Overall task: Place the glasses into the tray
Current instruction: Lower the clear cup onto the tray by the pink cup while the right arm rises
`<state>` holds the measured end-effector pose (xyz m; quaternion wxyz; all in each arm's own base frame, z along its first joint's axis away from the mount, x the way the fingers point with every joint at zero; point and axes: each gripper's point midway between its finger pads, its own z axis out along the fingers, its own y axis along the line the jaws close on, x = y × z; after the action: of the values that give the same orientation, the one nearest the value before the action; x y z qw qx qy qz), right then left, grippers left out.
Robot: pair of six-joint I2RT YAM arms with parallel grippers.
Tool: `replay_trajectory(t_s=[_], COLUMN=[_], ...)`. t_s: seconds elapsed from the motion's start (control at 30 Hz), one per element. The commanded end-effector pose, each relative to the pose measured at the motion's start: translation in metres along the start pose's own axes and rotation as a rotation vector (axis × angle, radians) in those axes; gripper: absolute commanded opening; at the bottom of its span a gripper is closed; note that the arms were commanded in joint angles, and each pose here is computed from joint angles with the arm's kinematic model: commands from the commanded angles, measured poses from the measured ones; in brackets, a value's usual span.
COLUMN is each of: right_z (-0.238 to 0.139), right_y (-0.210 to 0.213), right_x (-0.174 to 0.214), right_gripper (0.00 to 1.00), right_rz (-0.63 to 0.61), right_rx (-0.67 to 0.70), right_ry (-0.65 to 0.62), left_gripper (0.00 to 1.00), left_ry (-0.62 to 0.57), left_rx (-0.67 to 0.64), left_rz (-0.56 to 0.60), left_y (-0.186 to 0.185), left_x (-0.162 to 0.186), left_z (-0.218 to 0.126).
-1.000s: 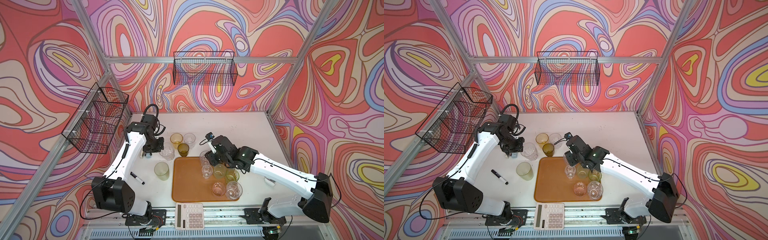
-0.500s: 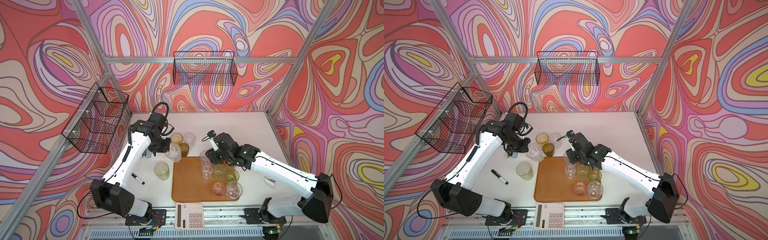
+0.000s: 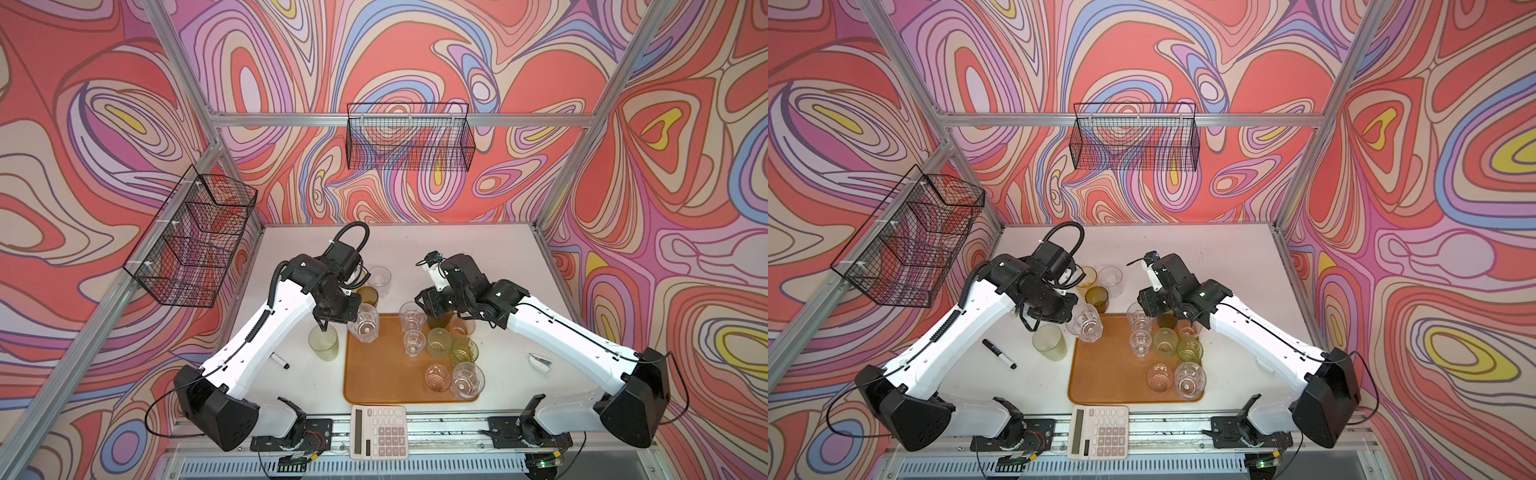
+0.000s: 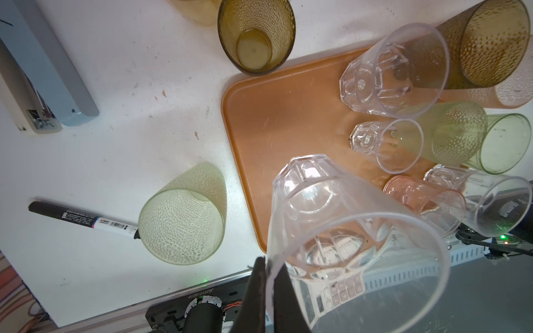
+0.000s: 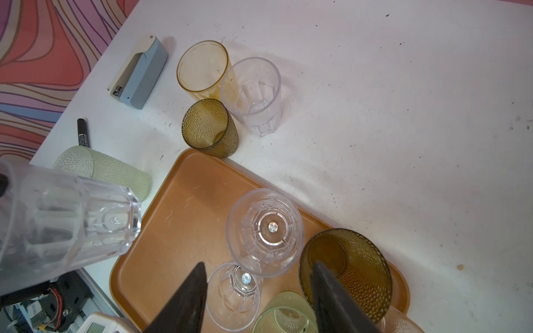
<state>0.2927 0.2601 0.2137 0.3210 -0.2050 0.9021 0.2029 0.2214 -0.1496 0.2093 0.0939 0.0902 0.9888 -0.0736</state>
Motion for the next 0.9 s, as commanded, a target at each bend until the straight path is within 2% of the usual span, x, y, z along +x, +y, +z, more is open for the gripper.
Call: replay_trajectory(t_s=[0.0, 0.47, 0.87], right_z=[-0.013, -0.015, -0.021], right_y=[0.006, -0.007, -0.027], right_x=[-0.016, -0.018, -0.016], right_gripper=[0.6, 0.62, 0.62], right_rz=[0.028, 0.108, 0.163], right_rx=[-0.057, -0.106, -0.107], right_ry=[-0.055, -0.066, -0.066], left_gripper=[0.0, 0.0, 0.0], left_ry=[0.017, 0.032, 0.059], left_rx=[0.008, -0.03, -0.028], left_rz=[-0.043, -0.016, 0.017], left_y=[-0.01, -0.049, -0.091], left_x=[0.014, 0.037, 0.052], left_z=[0.005, 0.021, 0.05])
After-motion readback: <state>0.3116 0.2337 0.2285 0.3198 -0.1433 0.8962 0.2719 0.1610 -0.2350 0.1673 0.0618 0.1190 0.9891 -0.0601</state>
